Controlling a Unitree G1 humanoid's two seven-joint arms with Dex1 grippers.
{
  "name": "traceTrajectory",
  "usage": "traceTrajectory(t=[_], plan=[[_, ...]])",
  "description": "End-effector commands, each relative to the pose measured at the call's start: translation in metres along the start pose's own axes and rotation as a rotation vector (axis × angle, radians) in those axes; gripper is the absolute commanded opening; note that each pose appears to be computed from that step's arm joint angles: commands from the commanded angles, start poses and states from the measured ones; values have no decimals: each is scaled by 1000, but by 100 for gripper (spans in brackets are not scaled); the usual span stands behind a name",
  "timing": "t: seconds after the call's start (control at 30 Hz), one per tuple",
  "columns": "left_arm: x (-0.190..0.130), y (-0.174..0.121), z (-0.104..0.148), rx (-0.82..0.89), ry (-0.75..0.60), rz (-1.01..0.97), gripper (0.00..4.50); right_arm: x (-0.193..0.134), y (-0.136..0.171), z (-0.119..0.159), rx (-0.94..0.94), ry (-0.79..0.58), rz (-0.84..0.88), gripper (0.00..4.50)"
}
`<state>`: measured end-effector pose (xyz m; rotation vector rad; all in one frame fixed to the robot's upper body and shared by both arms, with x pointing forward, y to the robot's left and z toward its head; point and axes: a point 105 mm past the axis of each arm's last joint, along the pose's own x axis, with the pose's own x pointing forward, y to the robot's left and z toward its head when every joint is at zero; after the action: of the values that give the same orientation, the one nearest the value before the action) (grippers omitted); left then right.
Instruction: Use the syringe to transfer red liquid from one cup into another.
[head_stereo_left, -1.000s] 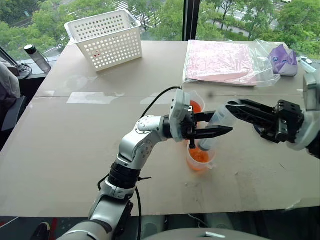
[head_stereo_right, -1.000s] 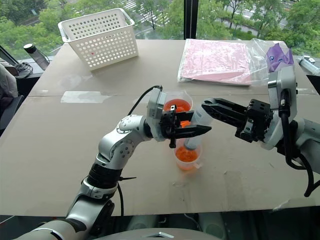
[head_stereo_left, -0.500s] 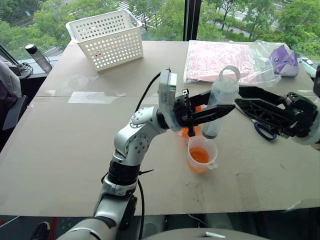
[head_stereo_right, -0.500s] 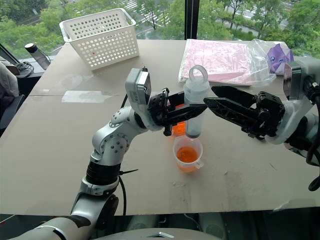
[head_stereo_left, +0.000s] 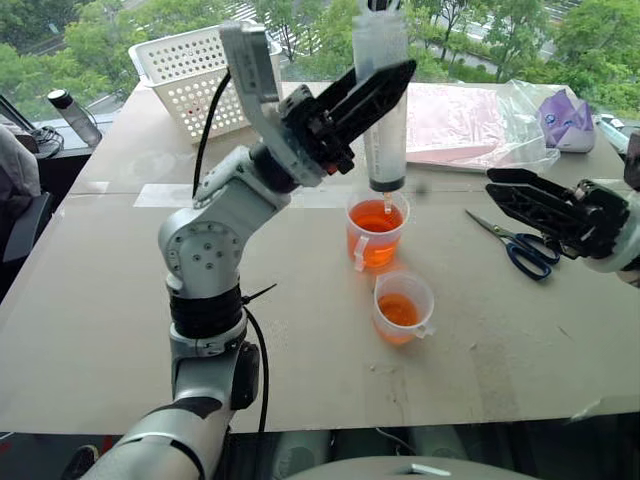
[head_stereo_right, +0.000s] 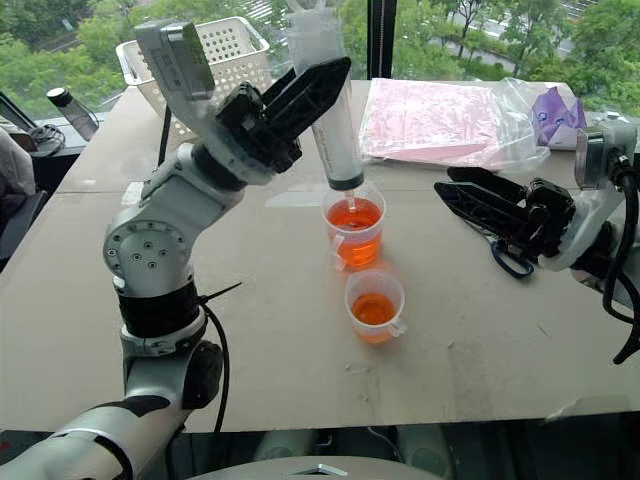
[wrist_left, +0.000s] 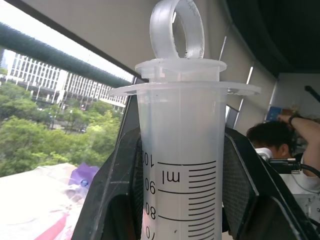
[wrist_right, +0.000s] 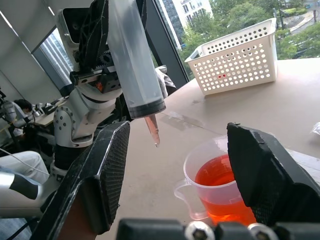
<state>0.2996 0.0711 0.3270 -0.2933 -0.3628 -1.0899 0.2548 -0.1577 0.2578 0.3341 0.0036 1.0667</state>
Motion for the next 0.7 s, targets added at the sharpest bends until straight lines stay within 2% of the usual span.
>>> traceTrajectory(t=[0.03,0.13,0.33,0.47,0.7], plan=[[-39,43,-6,146,267,303,141,-7,-16,-19,-23,68,-48,329],[-68,64,-19,164,403,454,141,-8,-20,-27,-27,85,-46,329],[-101,76,-42,113,543,574,141,-14,-24,-44,-102,174,-33,329],[-138,91,-76,100,699,677,141,-34,-43,-84,-306,357,-78,329],[-174,91,-121,23,845,720,141,-52,-68,-114,-352,327,-258,329]])
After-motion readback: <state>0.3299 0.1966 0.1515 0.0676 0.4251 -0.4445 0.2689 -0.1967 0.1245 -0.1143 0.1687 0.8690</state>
